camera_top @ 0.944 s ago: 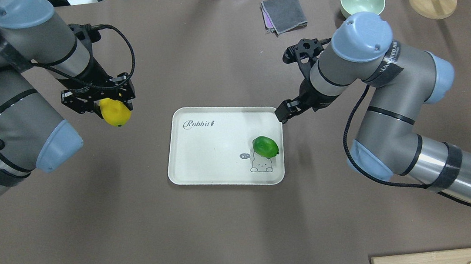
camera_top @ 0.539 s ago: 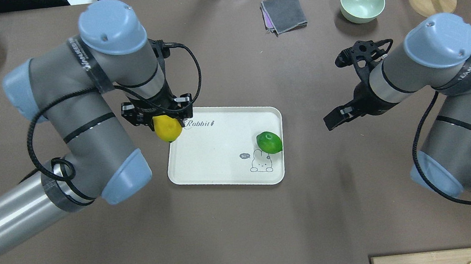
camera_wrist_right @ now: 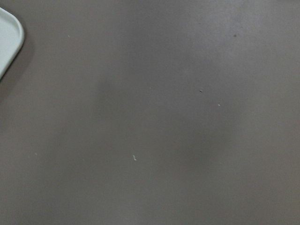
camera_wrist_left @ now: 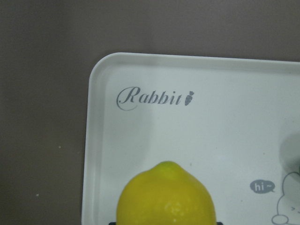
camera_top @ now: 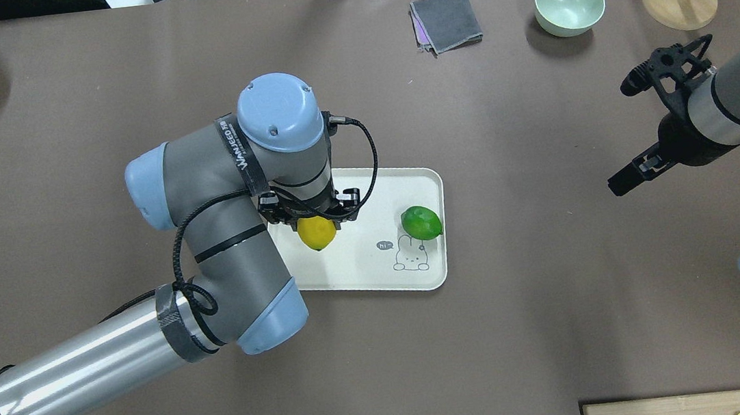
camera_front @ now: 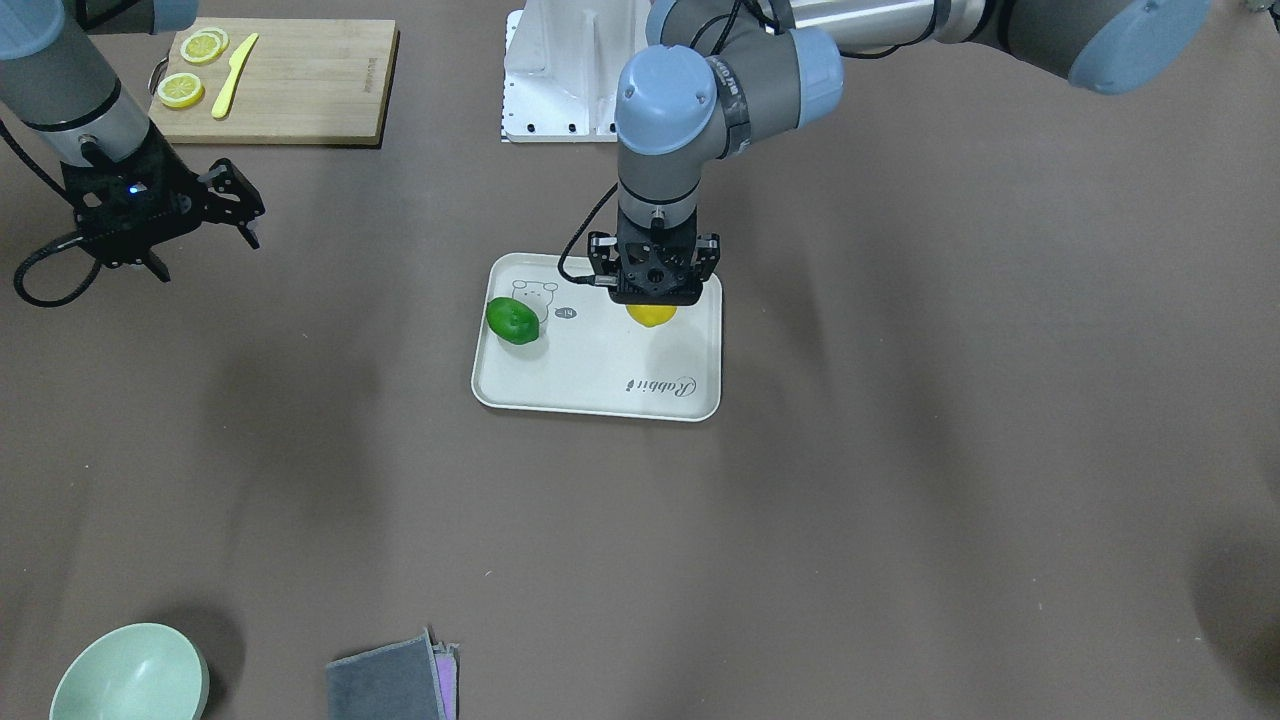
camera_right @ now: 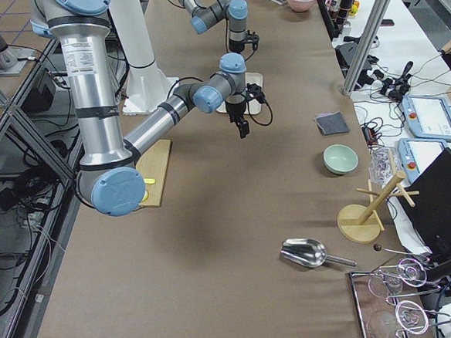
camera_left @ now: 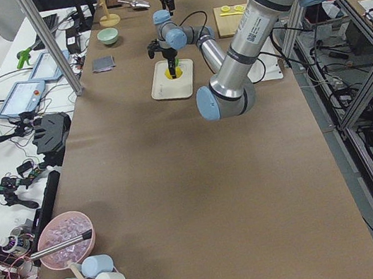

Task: Place all lemons on tray

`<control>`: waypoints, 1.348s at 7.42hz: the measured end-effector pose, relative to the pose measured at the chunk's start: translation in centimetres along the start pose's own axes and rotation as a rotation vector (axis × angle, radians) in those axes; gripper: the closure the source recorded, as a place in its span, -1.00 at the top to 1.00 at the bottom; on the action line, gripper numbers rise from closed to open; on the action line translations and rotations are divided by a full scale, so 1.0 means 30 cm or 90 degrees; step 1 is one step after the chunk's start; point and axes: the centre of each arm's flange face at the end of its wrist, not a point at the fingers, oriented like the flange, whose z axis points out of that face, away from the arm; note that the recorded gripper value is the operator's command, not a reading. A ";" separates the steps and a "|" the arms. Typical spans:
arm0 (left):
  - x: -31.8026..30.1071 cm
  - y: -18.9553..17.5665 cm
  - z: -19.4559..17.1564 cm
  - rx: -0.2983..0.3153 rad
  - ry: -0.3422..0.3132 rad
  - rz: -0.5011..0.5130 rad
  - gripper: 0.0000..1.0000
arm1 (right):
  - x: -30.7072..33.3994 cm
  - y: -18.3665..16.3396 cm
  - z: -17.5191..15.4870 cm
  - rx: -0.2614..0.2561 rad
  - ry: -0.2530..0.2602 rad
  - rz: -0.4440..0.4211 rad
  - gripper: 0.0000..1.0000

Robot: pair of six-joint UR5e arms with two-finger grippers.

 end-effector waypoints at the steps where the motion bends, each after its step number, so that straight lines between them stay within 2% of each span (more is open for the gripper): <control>1: 0.050 -0.015 0.060 0.007 0.000 -0.007 -1.00 | 0.081 0.036 0.007 -0.012 0.015 -0.012 0.98; 2: 0.088 -0.017 0.103 0.012 0.003 -0.015 -0.50 | 0.187 0.069 0.019 -0.027 0.026 -0.007 0.98; 3: 0.106 -0.017 0.125 0.015 0.005 -0.020 0.36 | 0.314 0.101 0.032 -0.047 0.018 0.017 0.98; 4: 0.114 -0.015 0.132 0.016 0.007 -0.027 0.96 | 0.454 0.133 0.033 -0.060 -0.002 0.060 0.98; 5: 0.118 -0.014 0.129 0.018 0.012 -0.036 0.96 | 0.590 0.181 0.028 -0.068 -0.012 0.113 0.98; 8: 0.106 -0.025 0.043 0.006 0.038 -0.052 0.96 | 0.912 0.339 -0.020 -0.060 0.002 0.256 0.98; 10: -0.012 -0.029 -0.028 -0.004 0.059 -0.060 0.96 | 1.045 0.421 -0.039 -0.054 0.007 0.300 0.98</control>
